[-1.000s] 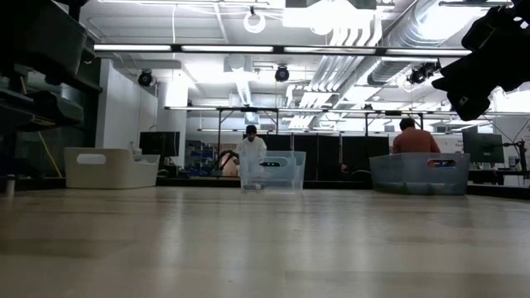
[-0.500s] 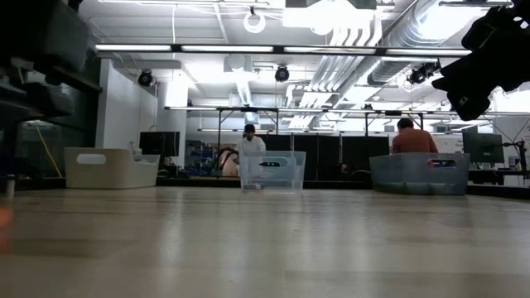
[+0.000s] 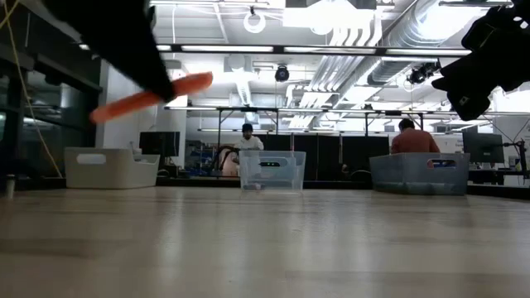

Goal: Pick & Place Markers
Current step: Put the orange pen into the gray bin

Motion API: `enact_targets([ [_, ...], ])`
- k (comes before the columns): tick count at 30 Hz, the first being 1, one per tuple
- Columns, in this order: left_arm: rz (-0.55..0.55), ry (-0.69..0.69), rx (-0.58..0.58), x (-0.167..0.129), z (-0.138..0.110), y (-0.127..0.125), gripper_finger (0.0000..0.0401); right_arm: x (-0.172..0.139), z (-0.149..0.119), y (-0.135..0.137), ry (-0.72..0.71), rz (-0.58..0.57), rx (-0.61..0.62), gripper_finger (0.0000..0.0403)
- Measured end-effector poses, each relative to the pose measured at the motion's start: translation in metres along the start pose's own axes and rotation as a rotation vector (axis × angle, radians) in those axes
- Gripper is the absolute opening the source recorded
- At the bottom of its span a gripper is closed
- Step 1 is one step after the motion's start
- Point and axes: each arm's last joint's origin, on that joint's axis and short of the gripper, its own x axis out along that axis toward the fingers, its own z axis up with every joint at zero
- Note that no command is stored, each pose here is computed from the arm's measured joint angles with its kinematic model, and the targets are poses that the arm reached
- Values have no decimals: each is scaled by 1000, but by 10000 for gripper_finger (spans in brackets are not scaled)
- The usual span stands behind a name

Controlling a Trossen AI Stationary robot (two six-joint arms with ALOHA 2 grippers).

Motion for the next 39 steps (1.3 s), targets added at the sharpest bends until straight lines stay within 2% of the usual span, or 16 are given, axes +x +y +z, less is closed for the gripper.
enact_targets([
  [7,107,-273,-106,-45,30,20,39,0,0,0,0,0,0,94],
  [22,219,-637,-296,-123,57,68,40,0,0,0,0,0,0,94],
  [33,328,-786,-363,-162,61,102,40,0,0,0,1,0,-1,94],
  [37,359,-783,-361,-175,54,123,40,0,0,0,1,0,0,94],
  [39,369,-780,-395,-181,48,138,40,0,0,0,0,0,0,94],
])
